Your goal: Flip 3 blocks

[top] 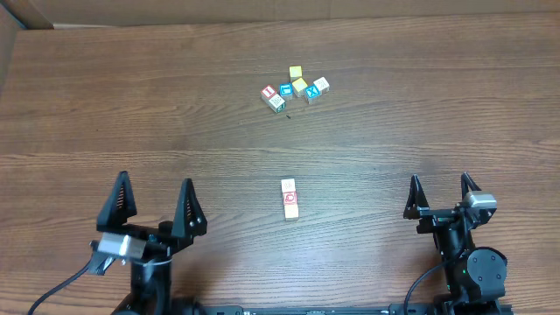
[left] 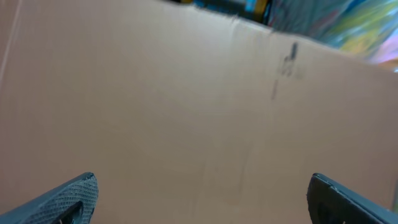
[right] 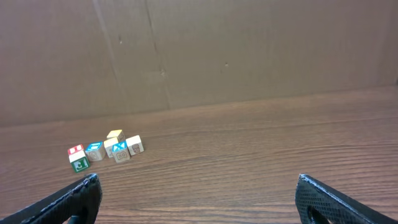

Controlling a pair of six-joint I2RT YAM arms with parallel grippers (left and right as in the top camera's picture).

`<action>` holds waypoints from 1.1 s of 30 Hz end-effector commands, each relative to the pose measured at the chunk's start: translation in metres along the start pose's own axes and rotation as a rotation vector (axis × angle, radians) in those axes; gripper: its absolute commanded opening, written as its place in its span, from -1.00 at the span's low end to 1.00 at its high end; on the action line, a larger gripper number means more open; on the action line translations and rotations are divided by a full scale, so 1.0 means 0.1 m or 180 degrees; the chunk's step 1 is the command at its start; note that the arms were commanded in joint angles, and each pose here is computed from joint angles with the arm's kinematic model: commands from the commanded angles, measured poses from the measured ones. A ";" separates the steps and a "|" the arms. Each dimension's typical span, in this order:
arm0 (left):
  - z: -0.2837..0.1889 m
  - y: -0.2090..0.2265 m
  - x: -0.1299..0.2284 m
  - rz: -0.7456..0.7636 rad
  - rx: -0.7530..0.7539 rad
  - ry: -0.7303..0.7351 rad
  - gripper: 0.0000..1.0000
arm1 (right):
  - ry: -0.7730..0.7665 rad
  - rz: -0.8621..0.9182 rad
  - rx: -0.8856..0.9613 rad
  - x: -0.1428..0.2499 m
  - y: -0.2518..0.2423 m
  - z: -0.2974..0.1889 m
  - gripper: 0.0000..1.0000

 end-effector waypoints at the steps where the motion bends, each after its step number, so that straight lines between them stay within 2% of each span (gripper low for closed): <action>1: -0.02 0.08 0.29 0.0029 -0.0130 0.0172 1.00 | -0.0012 -0.0012 0.0001 0.02 -0.01 0.00 1.00; 10: -0.12 0.20 0.96 -0.0037 -0.0214 0.0670 1.00 | -0.0013 -0.0012 0.0001 0.02 -0.01 0.00 1.00; 20: -0.35 0.40 1.50 -0.0022 -0.0712 0.1600 1.00 | -0.0012 -0.0012 0.0001 0.02 -0.01 0.00 1.00; 26: -0.35 0.35 1.51 0.0473 -0.0474 0.1663 1.00 | -0.0012 -0.0012 0.0003 0.02 -0.01 0.00 1.00; 33: -0.34 0.31 1.51 0.0537 -0.0400 0.1671 1.00 | -0.0012 -0.0012 0.0001 0.02 -0.01 0.00 1.00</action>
Point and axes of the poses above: each gripper's point midway between its finger pads, its own z axis out along the fingers, its own y axis along the line the jaws close on, x = y × z, the point moved 5 cm from there along -z, back along the fingers, and after that the axes turned 8 degrees about z, right-handed, at the moved point
